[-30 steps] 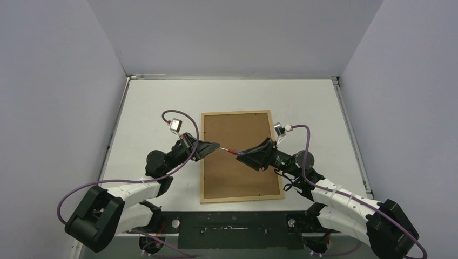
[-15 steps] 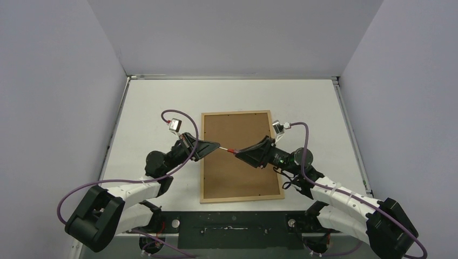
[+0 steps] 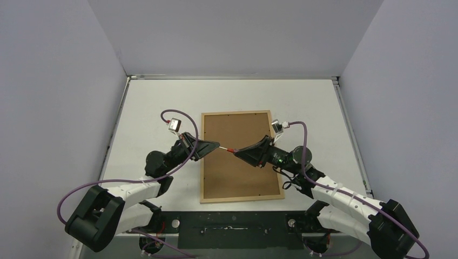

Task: Take the photo out of the frame
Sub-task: Pick up the screwdriver from the center of the board.

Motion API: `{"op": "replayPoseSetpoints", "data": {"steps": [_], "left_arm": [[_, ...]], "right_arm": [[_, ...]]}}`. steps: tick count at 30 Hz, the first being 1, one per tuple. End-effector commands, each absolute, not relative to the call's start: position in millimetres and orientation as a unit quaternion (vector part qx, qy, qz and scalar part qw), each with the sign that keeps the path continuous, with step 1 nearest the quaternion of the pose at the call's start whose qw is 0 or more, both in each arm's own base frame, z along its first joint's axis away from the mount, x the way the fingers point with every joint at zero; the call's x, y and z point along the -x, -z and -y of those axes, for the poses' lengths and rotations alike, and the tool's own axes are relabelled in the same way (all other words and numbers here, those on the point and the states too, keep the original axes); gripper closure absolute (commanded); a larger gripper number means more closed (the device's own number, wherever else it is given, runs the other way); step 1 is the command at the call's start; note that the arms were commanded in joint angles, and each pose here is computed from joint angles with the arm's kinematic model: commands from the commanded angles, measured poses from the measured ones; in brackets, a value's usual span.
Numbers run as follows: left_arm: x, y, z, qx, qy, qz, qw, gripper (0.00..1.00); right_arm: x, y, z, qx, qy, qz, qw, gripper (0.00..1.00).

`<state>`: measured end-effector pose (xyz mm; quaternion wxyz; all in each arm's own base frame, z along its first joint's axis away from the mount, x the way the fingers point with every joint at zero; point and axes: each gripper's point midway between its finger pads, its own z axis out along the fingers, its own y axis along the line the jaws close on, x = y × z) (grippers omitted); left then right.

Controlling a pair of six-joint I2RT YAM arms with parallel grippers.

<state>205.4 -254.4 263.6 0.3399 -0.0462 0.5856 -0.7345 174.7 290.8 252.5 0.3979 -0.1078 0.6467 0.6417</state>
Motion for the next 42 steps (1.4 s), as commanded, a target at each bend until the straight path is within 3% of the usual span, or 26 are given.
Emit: {"op": "replayPoseSetpoints", "data": {"steps": [1,12,19,21,23,32,42], "left_arm": [[-204,-277,255,0.025,0.738,-0.57,0.359,1.0],[-203,-273,259,0.014,0.726,-0.589,0.355,1.0],[-206,-258,258,0.024,0.7,-0.624,0.345,0.58],[-209,-248,254,0.032,0.681,-0.647,0.342,0.4],[-212,-239,248,0.043,0.66,-0.667,0.342,0.33],[-224,-203,201,0.113,0.573,-0.73,0.354,0.26],[-219,-137,169,0.174,0.421,-0.839,0.297,0.26]], "right_arm": [[-179,-280,-289,0.111,-0.641,-0.621,0.438,1.0],[-181,-278,-287,0.098,-0.64,-0.625,0.437,1.0],[-187,-267,-284,0.083,-0.617,-0.649,0.437,1.0],[-189,-262,-280,0.077,-0.604,-0.66,0.44,1.0],[-191,-257,-276,0.072,-0.589,-0.673,0.442,1.0],[-188,-243,-276,0.096,-0.557,-0.71,0.42,1.0],[-154,-222,-270,0.273,-0.473,-0.737,0.398,1.0]]}}
